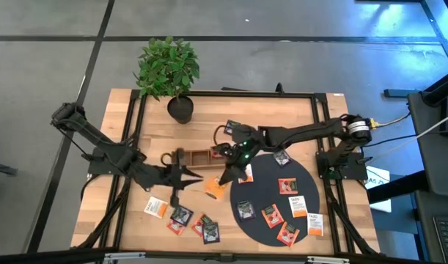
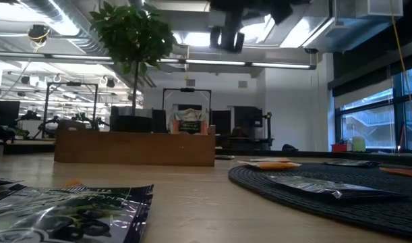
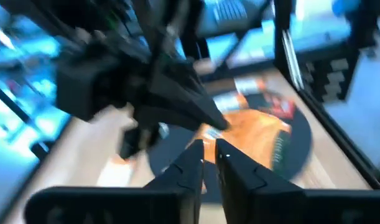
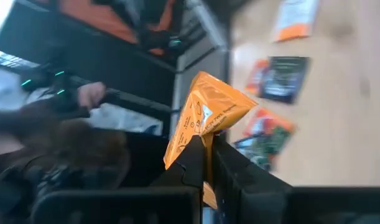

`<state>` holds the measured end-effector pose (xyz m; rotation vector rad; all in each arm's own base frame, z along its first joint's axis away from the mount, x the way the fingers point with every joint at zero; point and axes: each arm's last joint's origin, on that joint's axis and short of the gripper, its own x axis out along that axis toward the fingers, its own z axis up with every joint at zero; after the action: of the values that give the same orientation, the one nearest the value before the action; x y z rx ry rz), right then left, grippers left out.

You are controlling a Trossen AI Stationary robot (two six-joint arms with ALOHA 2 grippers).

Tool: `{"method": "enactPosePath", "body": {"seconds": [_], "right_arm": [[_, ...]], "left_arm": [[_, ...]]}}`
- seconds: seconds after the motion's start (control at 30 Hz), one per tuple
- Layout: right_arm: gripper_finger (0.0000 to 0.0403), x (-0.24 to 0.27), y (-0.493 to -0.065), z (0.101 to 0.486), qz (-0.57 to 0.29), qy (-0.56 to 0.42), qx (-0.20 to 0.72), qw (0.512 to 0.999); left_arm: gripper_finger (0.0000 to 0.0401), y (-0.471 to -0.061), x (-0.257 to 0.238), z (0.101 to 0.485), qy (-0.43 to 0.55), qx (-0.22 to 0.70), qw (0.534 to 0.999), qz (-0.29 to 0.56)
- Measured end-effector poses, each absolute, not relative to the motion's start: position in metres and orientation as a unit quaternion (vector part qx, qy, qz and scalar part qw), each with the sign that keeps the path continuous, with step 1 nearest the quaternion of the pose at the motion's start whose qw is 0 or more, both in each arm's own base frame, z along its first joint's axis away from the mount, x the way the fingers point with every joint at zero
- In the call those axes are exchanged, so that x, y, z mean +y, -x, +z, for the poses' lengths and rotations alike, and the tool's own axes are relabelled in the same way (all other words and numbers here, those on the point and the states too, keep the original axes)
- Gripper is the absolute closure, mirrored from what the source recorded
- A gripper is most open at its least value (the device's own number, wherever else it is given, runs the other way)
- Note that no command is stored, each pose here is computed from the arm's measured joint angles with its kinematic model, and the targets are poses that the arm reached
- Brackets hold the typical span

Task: Pick & Place Tea
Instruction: Put the orange tea bag into the right section of the wooden organizer

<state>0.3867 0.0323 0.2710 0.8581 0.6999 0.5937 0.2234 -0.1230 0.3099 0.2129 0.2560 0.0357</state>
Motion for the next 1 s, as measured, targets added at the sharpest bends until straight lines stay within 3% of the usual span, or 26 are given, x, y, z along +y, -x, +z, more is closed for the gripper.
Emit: {"method": "enactPosePath", "body": {"seconds": [0.17,0.3,0.47,0.6,0.73,1.0], "right_arm": [[0.0380,0.037,-0.385,0.295,0.320,-0.398,0.263,0.819],[0.0379,0.046,-0.387,0.313,0.367,-0.398,0.201,0.817],[0.0378,0.053,-0.385,0.321,0.391,-0.422,0.187,0.797],[0.0378,0.059,-0.384,0.325,0.402,-0.434,0.184,0.785],[0.0378,0.061,-0.384,0.328,0.406,-0.447,0.179,0.777],[0.0377,0.062,-0.385,0.327,0.383,-0.457,0.173,0.784]], "left_arm": [[0.0317,-0.221,-0.119,0.332,-0.085,0.047,0.993,0.071],[0.0284,-0.220,-0.117,0.337,-0.095,0.033,0.991,0.084],[0.0260,-0.220,-0.117,0.339,-0.091,0.024,0.992,0.082],[0.0258,-0.220,-0.121,0.338,-0.217,0.027,0.976,0.024],[0.0261,-0.222,-0.127,0.335,-0.374,0.008,0.926,-0.059],[0.0262,-0.226,-0.132,0.344,-0.414,-0.057,0.907,-0.057]]}}
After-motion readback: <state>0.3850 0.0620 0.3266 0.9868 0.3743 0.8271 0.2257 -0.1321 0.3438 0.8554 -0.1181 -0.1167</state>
